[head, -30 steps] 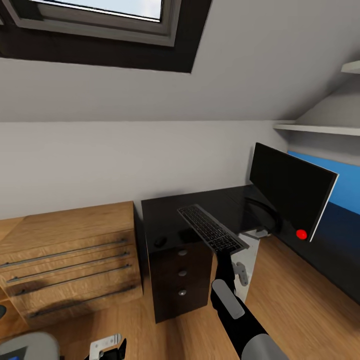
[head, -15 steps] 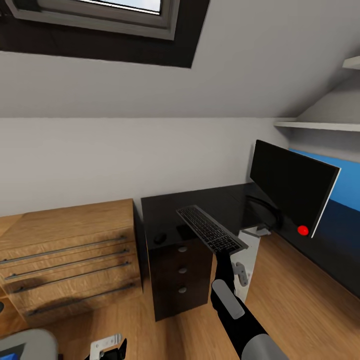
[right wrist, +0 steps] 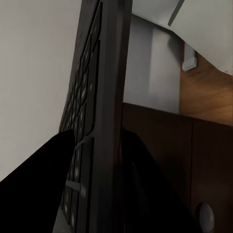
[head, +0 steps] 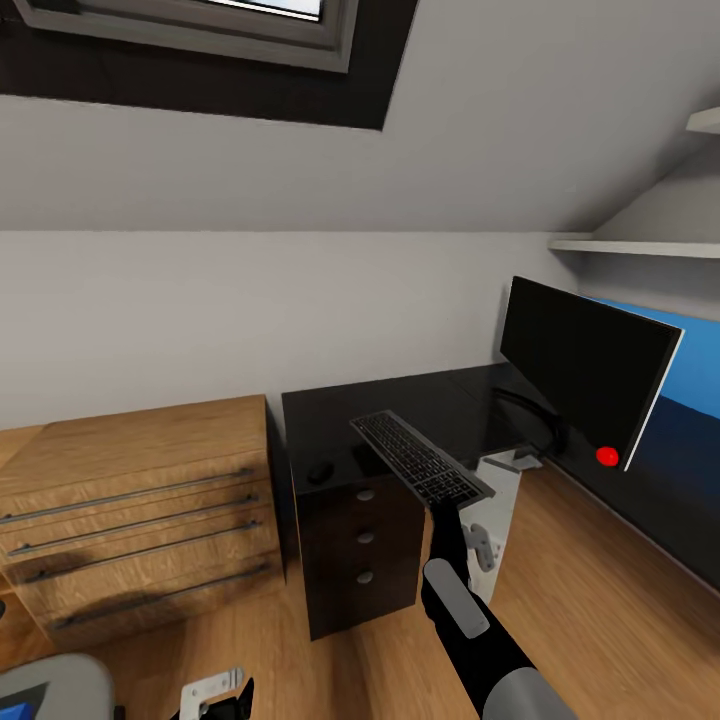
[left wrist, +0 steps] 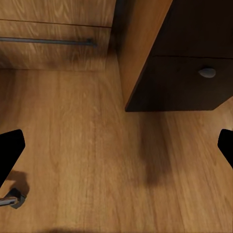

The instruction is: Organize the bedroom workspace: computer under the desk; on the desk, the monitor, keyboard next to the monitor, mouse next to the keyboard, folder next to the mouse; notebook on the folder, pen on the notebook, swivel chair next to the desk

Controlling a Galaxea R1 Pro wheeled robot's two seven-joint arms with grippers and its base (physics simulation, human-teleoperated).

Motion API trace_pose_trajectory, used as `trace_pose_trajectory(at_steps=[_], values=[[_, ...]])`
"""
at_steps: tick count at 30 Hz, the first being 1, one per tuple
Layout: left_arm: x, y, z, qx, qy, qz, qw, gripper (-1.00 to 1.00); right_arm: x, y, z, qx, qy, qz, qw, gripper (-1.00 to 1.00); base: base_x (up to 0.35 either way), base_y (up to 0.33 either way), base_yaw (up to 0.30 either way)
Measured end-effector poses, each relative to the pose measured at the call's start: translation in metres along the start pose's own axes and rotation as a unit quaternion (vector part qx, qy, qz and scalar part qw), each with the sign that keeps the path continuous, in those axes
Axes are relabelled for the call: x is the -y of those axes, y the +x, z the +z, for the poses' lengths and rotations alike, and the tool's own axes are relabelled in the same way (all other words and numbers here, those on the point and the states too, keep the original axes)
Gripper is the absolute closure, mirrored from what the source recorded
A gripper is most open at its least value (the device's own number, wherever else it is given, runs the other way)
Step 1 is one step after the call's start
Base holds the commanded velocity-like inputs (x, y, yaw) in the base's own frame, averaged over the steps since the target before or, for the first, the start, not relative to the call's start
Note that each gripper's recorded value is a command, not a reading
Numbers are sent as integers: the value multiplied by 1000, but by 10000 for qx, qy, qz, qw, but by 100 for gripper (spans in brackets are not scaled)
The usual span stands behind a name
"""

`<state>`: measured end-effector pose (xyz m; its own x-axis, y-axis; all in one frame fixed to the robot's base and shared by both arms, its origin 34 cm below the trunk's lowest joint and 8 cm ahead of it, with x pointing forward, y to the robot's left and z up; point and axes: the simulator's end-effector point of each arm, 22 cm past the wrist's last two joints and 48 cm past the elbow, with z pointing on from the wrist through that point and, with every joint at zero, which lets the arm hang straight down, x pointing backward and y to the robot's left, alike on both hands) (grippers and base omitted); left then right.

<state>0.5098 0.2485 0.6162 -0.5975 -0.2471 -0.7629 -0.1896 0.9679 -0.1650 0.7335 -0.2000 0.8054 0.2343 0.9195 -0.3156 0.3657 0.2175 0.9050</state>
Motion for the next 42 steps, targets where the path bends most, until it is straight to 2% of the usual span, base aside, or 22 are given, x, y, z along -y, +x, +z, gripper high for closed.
trace_pose_trajectory(at_steps=[6, 21, 42], values=[[0, 1, 0, -7, -4, 7, 10000, -100, -1, 8, 0, -179, -11, -36, 9998, 100, 0, 0, 0], [-2, 0, 0, -6, -10, 11, 10000, -100, -1, 9, 0, -201, -19, -39, 9998, 100, 6, 3, 0], [-2, 2, 0, -17, -6, 30, 10000, -100, -1, 8, -1, -199, -10, -23, 9998, 100, 313, 12, 0]])
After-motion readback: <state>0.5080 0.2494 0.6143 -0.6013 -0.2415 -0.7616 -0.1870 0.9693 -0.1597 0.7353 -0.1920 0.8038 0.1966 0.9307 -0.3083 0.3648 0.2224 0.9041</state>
